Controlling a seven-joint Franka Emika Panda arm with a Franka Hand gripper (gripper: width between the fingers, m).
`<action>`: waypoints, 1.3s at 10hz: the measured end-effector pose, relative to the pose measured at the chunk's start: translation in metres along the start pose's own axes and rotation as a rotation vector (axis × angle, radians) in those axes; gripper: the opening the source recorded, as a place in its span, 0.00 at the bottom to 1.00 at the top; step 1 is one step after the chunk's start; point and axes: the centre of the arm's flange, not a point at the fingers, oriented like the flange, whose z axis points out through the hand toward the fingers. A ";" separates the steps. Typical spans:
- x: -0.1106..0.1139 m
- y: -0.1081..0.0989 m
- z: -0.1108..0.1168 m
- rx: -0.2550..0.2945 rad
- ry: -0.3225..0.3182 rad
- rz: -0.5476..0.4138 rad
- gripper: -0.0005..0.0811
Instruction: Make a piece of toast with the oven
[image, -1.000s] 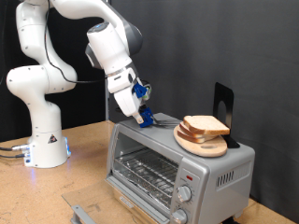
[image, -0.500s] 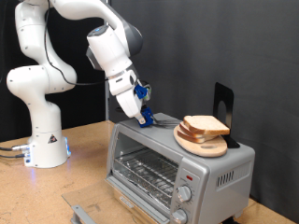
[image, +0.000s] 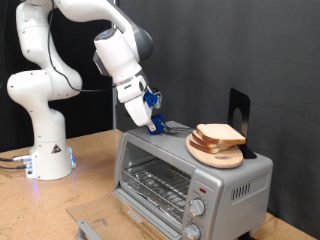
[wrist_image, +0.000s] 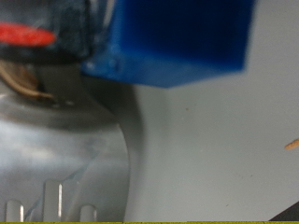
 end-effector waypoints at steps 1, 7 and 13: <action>0.000 0.000 0.000 0.000 0.001 0.002 0.45; 0.000 -0.005 -0.009 0.022 0.018 0.025 0.43; 0.000 -0.012 -0.032 0.047 0.005 0.047 0.43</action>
